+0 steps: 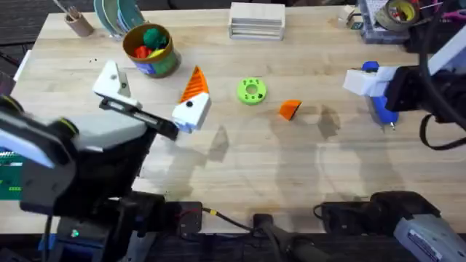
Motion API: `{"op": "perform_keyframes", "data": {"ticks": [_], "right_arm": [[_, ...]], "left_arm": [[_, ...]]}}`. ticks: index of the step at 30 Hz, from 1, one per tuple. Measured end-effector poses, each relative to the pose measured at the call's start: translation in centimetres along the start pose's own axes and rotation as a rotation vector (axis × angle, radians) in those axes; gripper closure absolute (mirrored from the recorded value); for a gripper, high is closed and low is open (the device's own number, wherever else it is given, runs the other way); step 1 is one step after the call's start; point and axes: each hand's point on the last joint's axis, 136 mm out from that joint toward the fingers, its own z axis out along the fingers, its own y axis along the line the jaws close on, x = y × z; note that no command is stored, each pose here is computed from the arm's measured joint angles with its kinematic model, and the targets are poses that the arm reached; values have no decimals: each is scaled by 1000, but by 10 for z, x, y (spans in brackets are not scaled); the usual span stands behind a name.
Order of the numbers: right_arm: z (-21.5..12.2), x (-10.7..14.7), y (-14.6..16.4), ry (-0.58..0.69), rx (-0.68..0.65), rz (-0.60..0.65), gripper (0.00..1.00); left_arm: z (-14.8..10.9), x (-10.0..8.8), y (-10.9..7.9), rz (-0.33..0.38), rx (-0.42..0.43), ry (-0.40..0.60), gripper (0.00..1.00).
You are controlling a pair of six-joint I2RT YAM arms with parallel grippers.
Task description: Pick up the gripper from the table and insert it into the empty holder that is missing its gripper. Then pick up a screw, insert it into the mounting hole, and use the screwdriver to tighten it. Finally, clean up the table by picking up the vegetable and placing it into the bucket.
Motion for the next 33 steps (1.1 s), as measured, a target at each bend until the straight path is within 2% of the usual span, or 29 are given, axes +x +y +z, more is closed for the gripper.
{"op": "perform_keyframes", "data": {"ticks": [7, 16, 21, 28, 33], "right_arm": [[0, 0, 0, 0, 0, 0, 10], [0, 0, 0, 0, 0, 0, 10], [0, 0, 0, 0, 0, 0, 9], [0, 0, 0, 0, 0, 0, 9], [0, 0, 0, 0, 0, 0, 9]], "left_arm": [[-7, 8, -2, 12, 1, -50, 8], [-3, 43, -1, -5, 6, 19, 8], [-2, 72, -7, -22, 43, 81, 7], [-3, 74, -11, -28, 63, 89, 8], [-5, 93, -13, -51, 72, 167, 9]]}}
